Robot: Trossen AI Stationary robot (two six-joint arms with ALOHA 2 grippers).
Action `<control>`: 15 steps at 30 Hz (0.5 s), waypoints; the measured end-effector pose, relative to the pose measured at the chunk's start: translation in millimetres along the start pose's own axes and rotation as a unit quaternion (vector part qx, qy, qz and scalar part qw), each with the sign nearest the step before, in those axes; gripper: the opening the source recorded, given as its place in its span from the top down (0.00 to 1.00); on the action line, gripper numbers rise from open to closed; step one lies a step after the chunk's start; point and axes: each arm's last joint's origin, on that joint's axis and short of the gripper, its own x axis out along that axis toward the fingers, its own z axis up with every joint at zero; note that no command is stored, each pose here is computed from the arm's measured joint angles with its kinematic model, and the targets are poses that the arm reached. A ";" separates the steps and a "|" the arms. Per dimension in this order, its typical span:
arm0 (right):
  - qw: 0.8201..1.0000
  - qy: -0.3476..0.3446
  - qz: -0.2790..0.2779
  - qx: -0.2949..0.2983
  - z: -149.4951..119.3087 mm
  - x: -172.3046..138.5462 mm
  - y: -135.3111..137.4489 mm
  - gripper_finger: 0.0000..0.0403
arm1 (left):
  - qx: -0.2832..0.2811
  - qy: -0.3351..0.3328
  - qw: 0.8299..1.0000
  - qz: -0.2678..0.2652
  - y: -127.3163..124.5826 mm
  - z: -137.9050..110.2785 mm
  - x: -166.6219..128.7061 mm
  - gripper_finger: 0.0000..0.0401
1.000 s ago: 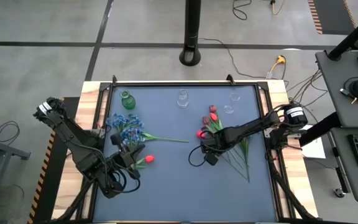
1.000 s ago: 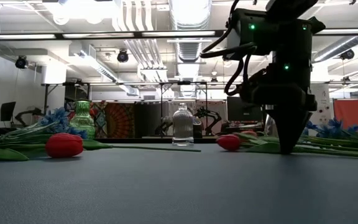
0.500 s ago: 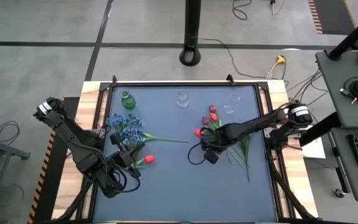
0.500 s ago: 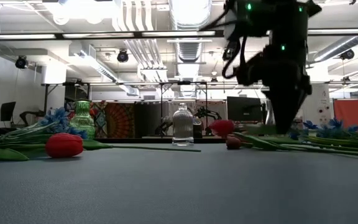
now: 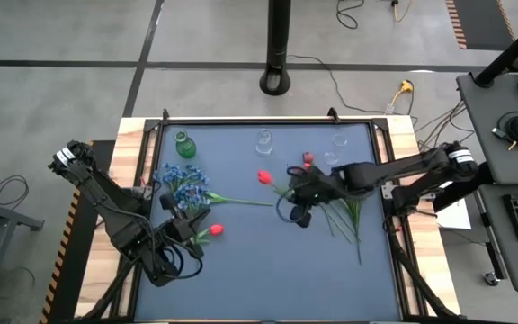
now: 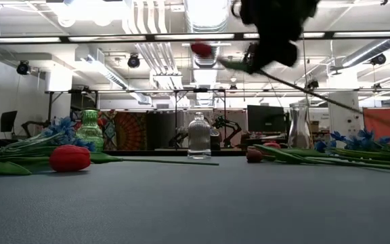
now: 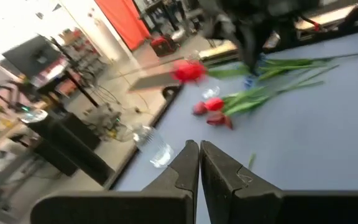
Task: Sort flowers into vase by color
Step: Put the bottom right red flower into the left transparent vase
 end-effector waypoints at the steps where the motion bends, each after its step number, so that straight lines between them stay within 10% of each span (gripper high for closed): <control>1: 0.999 -0.038 0.013 -0.011 5.5 -1.5 -0.7 0.96 | 0.000 0.006 1.000 -0.007 -0.5 -0.2 0.2 1.00; 7: 0.963 -0.248 0.041 -0.091 26.2 -8.7 -16.0 0.96 | -0.015 0.041 0.997 -0.070 -6.9 4.2 5.3 1.00; 15: 0.871 -0.475 -0.006 -0.121 37.6 -15.0 -60.7 0.96 | 0.061 -0.024 0.972 -0.224 -24.3 10.7 42.1 1.00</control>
